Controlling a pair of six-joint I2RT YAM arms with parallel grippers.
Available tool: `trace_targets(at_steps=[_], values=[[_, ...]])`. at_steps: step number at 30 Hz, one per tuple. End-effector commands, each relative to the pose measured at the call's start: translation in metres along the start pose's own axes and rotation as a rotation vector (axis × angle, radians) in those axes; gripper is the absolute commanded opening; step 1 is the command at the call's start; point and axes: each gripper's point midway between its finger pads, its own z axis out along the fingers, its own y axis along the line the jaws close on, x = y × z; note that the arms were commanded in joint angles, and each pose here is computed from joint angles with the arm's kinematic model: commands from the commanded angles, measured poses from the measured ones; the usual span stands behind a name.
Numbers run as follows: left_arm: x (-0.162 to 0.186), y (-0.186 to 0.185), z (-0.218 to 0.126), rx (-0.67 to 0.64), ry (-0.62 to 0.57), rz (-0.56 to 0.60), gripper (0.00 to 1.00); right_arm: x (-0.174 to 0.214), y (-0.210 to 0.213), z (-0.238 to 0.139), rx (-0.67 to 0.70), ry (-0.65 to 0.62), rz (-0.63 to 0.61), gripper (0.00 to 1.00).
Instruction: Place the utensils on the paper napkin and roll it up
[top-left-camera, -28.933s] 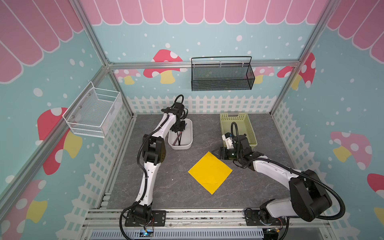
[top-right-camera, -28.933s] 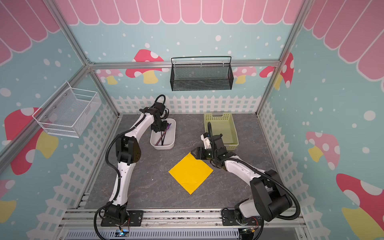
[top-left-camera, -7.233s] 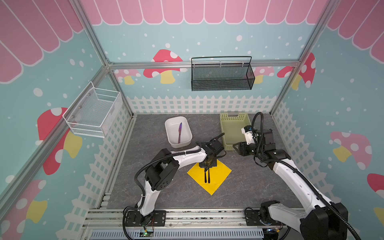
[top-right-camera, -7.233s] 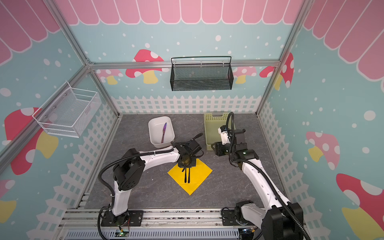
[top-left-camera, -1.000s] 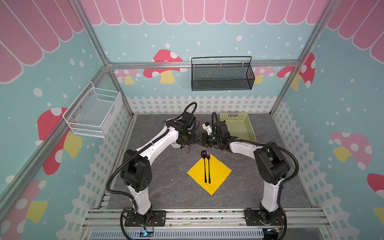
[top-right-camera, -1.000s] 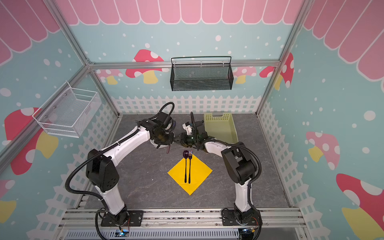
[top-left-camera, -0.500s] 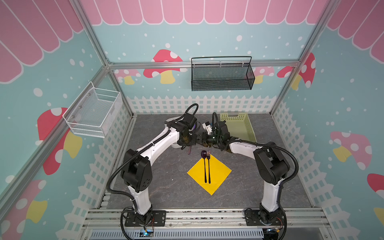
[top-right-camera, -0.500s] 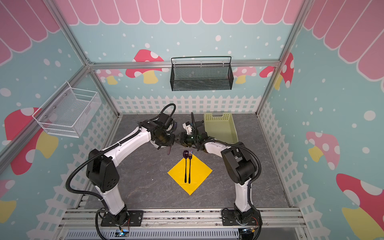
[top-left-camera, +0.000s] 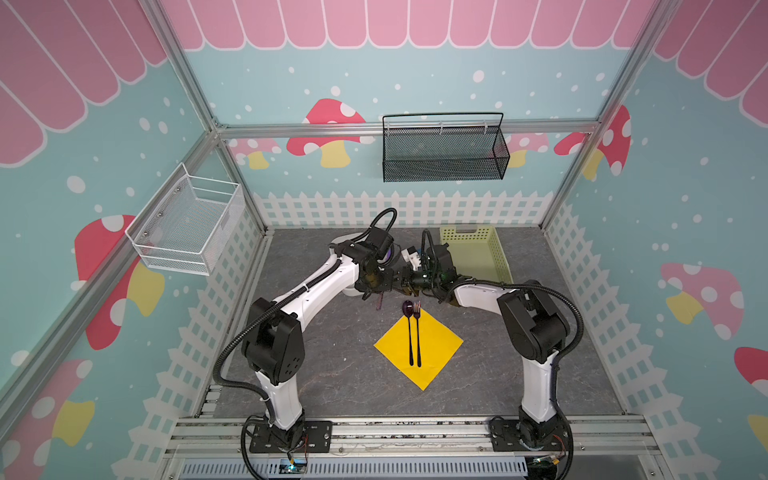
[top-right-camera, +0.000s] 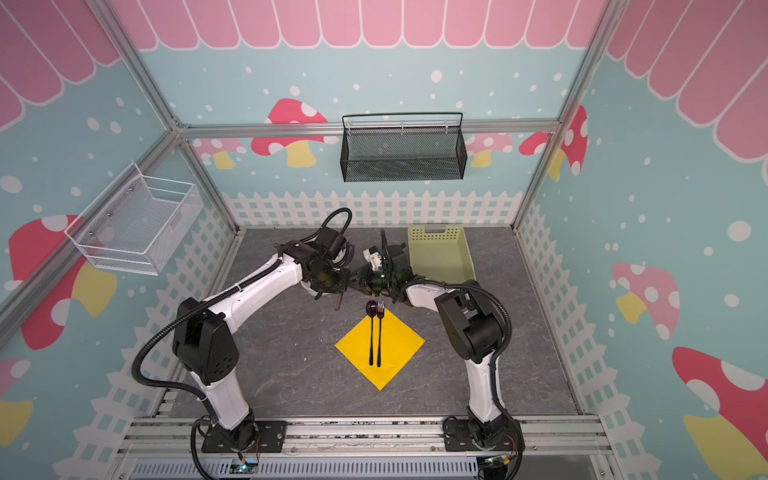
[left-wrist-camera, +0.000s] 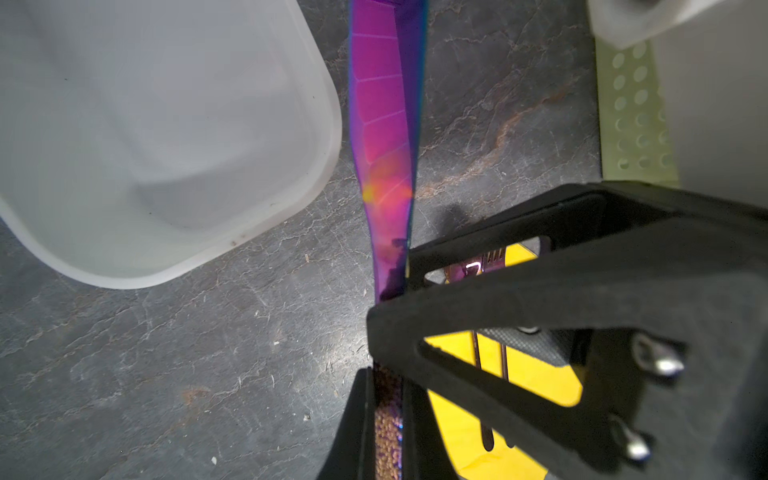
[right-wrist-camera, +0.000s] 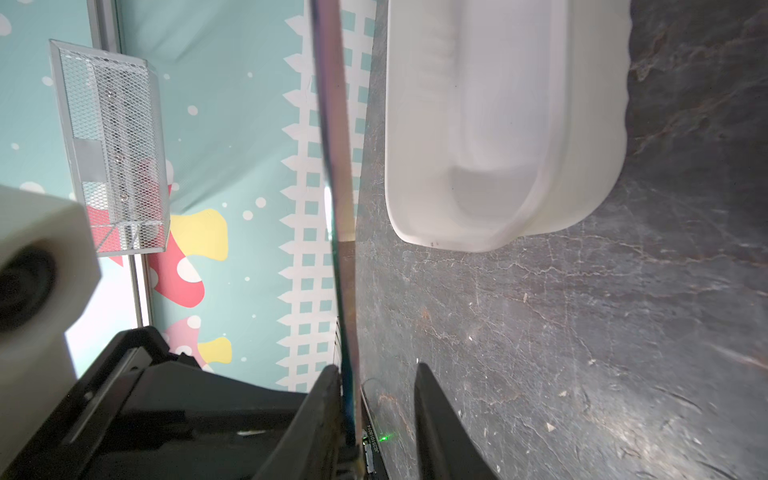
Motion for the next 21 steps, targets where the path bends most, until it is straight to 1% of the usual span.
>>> trace_targets(at_steps=[1,6,14,17,19,21], values=[[-0.003,-0.008,-0.005,0.025,-0.025,0.000,0.05,-0.005,0.013,0.006,-0.046,-0.001,-0.017,0.27],[-0.003,-0.013,-0.003,0.035,-0.019,0.006,0.05,-0.006,0.013,0.008,-0.064,0.003,0.002,0.24],[-0.005,-0.014,-0.006,0.036,-0.030,0.003,0.06,-0.006,0.014,0.004,-0.063,-0.009,-0.002,0.11],[-0.008,-0.016,-0.013,0.047,-0.060,-0.001,0.11,-0.007,0.018,0.000,-0.060,-0.027,-0.028,0.07],[-0.010,-0.017,-0.021,0.061,-0.087,-0.005,0.16,-0.011,0.022,-0.008,-0.062,-0.063,-0.066,0.05],[-0.012,-0.020,-0.031,0.087,-0.119,-0.007,0.19,-0.013,0.026,-0.016,-0.066,-0.084,-0.107,0.04]])
